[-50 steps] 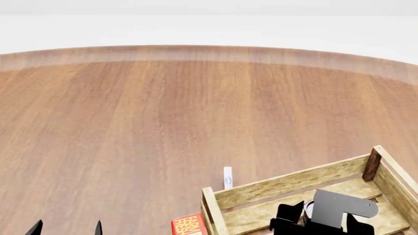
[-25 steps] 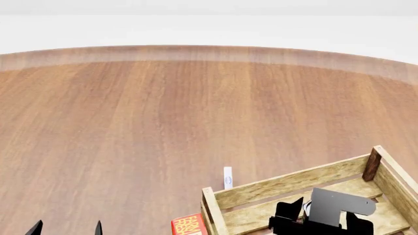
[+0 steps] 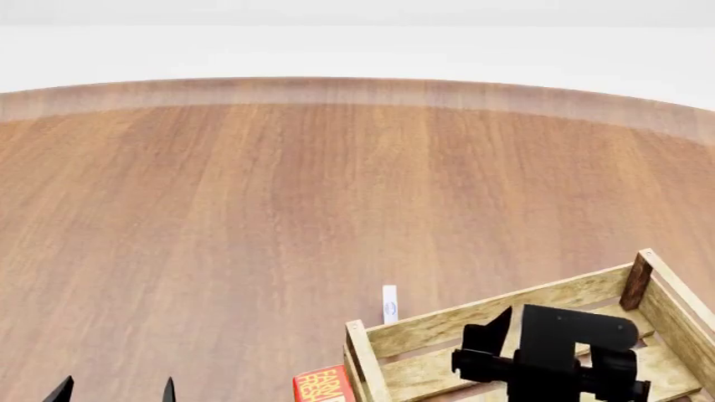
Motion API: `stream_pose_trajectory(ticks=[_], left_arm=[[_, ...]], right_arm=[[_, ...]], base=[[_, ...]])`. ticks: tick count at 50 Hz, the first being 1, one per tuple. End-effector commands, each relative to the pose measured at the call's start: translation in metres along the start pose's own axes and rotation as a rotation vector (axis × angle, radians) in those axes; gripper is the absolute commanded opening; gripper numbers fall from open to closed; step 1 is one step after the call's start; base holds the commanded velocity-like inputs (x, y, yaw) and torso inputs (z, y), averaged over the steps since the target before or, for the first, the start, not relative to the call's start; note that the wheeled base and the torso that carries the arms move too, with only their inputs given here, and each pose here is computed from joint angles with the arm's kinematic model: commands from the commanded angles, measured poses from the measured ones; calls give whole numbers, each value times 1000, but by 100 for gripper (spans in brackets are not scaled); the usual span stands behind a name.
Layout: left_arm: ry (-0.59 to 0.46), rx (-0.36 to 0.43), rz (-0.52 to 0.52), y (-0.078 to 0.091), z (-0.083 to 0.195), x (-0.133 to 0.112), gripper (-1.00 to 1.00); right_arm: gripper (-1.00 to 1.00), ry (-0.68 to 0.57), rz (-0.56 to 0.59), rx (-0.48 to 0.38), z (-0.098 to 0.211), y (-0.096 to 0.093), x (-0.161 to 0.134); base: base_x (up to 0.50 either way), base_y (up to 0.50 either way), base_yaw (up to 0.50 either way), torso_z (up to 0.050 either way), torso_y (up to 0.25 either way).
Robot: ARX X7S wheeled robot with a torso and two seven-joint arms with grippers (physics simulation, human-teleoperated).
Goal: Pick up the tomato sauce, and put it in the wooden tray.
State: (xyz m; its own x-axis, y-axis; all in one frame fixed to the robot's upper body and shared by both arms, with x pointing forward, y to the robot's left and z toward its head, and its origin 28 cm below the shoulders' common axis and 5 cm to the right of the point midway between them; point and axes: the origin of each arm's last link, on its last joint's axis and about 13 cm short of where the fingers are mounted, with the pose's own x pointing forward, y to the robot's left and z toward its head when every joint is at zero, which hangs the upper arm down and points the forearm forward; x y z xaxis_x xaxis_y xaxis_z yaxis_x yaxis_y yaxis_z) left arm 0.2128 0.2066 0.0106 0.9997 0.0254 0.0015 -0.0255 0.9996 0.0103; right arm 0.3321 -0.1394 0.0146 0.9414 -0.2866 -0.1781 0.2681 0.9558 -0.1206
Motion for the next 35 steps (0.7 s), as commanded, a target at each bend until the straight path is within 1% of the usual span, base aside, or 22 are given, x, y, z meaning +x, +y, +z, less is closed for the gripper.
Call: stream_pose_trajectory(ticks=[1,24,27,29,35], left_arm=[[0,-1,1,0,0,0,100],[0,0,0,0,0,-1,100],[0,0,0,0,-1,0,100],[0,0,0,0,0,0,100],[0,0,-1,0,0,1,100]], right_arm=[[100,-81,21,-7,25,-1,-16],[100,-262,72,-16,72,-5,-61],[100,-315,72,-38,79,-5,-71],[100,-318,84,-29,81,-5,-75],[100,-384,116,-33,93,-5,-94]], base=[[0,0,0,0,0],[0,0,0,0,0],[0,0,0,0,0],[0,0,0,0,0],[0,0,0,0,0]])
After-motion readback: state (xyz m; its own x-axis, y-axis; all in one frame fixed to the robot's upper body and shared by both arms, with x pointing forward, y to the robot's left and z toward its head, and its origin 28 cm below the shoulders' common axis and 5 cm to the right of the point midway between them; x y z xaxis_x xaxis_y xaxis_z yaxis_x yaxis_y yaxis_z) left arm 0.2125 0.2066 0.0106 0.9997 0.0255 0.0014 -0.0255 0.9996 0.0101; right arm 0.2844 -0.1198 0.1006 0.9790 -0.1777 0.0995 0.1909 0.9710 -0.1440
